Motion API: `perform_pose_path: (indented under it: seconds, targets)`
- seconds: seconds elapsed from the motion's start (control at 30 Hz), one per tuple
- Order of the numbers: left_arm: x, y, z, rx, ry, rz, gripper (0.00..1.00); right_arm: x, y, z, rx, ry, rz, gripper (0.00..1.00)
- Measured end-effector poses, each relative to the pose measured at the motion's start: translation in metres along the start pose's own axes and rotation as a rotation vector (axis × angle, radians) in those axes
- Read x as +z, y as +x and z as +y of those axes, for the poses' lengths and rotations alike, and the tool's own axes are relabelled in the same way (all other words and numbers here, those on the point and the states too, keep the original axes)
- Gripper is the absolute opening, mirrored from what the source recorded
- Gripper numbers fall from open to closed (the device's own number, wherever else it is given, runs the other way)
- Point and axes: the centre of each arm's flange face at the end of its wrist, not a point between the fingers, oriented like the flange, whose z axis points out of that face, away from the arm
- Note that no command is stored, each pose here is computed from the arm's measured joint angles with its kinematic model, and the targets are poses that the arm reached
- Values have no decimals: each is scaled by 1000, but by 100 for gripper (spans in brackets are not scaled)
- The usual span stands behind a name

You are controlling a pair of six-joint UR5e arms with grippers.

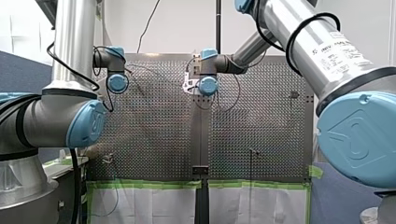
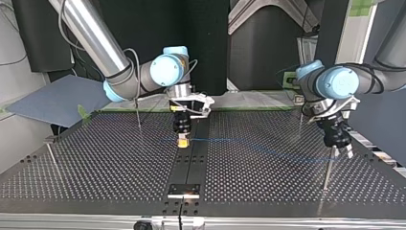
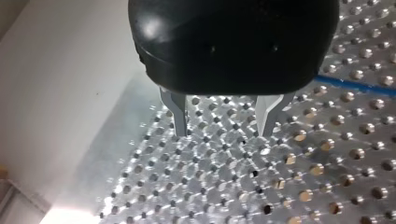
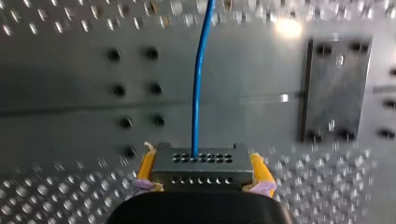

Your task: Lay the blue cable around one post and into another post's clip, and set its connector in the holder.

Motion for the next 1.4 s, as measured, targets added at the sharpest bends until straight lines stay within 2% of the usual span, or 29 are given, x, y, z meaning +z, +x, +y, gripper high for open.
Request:
perform_pose_path:
  seconds: [0.23,0.27,0.47,0.8,0.97,1.17,1.4]
  targets:
    - [3,23,7,13,13,43,72,5,17,35,60,-12,48,0]
    - [4,25,7,13,14,44,74,5,18,40,67,-12,53,0]
    - [6,26,5,15,22,43,74,10,10,74,98,-39,69,0]
    - [8,32,5,17,28,55,74,13,-15,136,122,-121,84,0]
    - [8,33,6,12,19,51,74,11,-17,170,135,-170,110,0]
    - [8,32,7,-2,10,45,74,4,-2,209,136,-242,165,0]
    - [7,33,6,-4,12,44,74,-6,-10,238,123,-309,188,0]
